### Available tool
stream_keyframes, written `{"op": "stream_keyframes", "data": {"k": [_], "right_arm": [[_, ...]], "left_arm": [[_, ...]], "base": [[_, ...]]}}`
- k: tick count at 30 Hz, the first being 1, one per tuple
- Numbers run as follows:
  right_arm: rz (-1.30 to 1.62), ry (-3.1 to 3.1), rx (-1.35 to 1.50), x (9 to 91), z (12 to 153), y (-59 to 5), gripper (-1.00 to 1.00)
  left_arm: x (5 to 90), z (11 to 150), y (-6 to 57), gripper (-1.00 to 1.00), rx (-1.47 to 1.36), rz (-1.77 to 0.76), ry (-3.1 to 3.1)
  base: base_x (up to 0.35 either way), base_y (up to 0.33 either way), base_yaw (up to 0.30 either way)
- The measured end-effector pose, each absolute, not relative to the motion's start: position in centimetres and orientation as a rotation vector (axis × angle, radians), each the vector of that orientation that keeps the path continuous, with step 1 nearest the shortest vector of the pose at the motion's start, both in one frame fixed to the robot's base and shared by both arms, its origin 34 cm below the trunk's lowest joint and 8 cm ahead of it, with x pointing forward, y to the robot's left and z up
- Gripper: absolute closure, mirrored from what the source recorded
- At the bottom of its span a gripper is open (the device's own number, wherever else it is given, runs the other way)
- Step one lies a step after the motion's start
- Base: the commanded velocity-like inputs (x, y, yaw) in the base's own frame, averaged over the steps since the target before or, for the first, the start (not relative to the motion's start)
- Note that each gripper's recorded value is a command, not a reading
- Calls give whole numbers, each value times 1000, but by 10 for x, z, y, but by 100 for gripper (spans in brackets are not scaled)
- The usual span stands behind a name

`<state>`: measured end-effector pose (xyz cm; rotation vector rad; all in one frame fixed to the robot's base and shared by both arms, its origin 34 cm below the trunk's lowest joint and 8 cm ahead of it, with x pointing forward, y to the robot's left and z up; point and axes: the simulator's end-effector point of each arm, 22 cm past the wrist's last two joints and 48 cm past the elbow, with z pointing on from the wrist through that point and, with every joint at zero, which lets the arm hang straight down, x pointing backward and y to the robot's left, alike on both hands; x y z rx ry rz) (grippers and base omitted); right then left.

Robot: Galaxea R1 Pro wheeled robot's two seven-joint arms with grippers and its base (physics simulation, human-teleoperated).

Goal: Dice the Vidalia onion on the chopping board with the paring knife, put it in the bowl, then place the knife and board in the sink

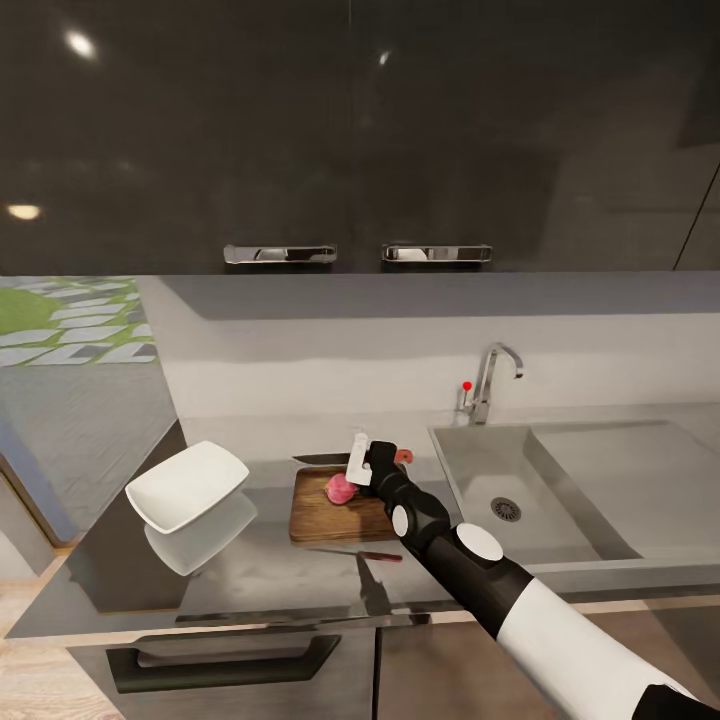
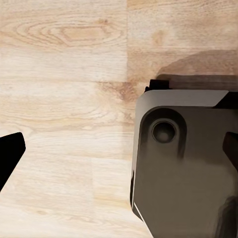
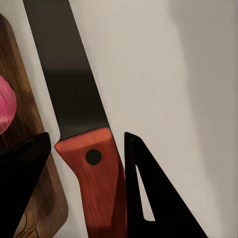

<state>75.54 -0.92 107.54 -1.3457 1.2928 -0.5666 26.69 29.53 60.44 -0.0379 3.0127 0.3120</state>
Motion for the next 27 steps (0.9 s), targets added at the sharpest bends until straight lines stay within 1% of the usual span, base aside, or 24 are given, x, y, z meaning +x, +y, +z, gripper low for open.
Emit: {"op": "stream_keyframes", "data": {"k": [27], "right_arm": [[-558, 1311, -1356, 756, 1065, -10, 100]], "left_arm": [[264, 603, 289, -100, -35, 301, 3023]], "base": [[0, 0, 0]]}}
